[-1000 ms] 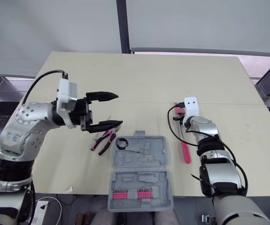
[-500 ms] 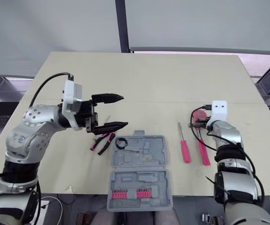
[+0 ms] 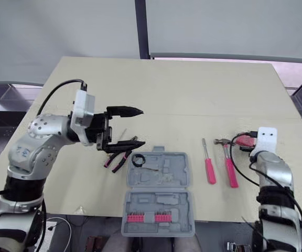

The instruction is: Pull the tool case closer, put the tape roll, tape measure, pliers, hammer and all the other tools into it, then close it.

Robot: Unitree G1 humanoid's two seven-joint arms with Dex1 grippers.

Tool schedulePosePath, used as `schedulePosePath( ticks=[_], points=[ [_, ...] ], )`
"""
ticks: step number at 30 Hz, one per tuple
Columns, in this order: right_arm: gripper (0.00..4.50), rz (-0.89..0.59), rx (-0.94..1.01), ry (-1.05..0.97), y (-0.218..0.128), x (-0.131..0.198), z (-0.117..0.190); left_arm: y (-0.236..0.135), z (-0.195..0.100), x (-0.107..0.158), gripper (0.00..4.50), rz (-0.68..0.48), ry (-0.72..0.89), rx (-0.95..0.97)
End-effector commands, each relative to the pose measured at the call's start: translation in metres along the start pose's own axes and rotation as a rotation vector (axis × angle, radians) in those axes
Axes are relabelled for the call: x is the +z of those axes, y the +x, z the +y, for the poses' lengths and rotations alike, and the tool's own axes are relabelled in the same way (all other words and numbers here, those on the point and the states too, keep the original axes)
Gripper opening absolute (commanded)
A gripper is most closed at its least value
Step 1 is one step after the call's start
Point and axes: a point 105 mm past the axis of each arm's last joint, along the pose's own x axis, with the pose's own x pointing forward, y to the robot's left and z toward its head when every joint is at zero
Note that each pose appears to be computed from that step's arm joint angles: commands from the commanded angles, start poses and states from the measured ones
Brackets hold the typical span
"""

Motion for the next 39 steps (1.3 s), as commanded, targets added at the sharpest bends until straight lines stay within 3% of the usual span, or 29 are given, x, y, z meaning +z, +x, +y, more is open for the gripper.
schedulePosePath(
  ticks=[1,23,28,39],
  points=[
    [0.03,-0.007,0.015,0.037,-0.018,-0.002,-0.01,0.001,-0.004,0.013,4.5,-0.022,0.046,-0.054],
    [0.03,0.201,0.222,-0.01,-0.121,-0.096,-0.002,-0.011,-0.033,0.012,4.5,0.022,-0.072,-0.34],
    [0.03,0.255,0.269,-0.009,-0.138,-0.115,0.004,-0.024,-0.052,-0.002,4.5,0.118,-0.084,-0.443],
    [0.03,0.343,0.371,-0.035,-0.174,-0.136,0.013,-0.024,-0.057,-0.012,4.5,0.148,-0.047,-0.44]
  ],
)
